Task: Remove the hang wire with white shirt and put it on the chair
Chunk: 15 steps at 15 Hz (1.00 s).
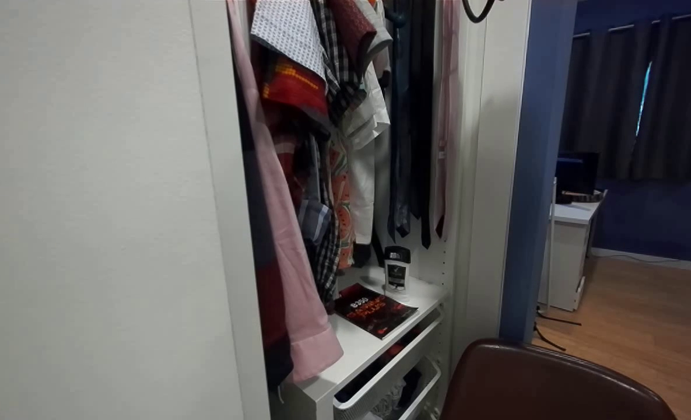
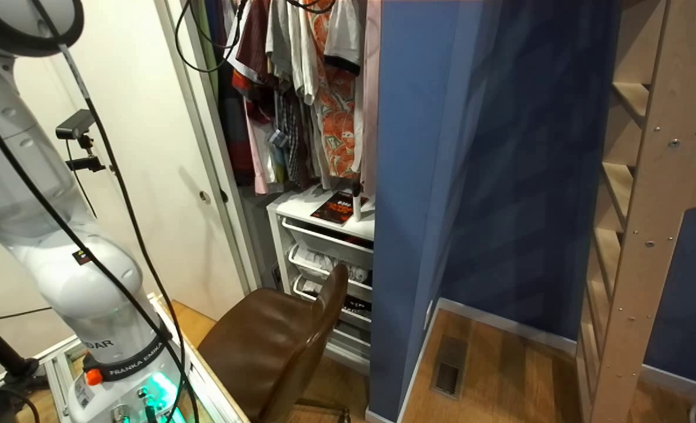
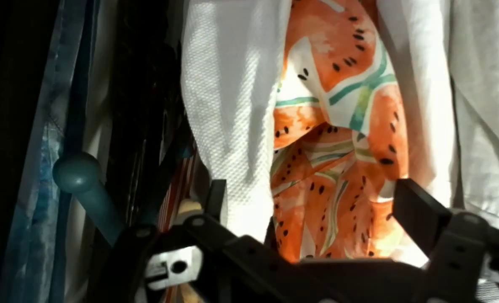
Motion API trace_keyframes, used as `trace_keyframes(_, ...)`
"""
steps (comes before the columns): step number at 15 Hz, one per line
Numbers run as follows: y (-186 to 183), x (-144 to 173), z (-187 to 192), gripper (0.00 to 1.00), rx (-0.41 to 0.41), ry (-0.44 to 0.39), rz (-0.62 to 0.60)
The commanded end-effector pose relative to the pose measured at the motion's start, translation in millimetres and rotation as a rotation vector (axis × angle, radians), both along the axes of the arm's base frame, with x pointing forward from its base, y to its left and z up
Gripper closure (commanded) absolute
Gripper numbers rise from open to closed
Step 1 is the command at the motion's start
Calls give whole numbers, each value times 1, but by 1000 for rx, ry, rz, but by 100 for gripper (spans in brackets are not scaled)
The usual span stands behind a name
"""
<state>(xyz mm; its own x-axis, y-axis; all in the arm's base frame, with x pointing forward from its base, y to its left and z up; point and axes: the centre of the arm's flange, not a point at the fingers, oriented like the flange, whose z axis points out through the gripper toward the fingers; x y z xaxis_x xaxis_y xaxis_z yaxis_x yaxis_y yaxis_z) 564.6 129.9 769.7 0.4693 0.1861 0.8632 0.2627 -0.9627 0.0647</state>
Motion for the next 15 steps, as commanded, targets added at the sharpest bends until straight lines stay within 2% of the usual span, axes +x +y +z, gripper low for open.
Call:
trace_keyframes(1, -17, 24, 12, 0, 3, -89, -72)
trace_keyframes(4, -25, 42, 23, 0, 1, -148, -81)
trace_keyframes(9, -14, 65, 24, 0, 41, -122, -37)
trace_keyframes(13, -4, 83, 18, 0, 51, -136, -23)
trace_keyframes(14, -3, 87, 16, 1, 52, -140, -22)
trace_keyframes(15, -1, 92, 14, 7, 55, -141, -21)
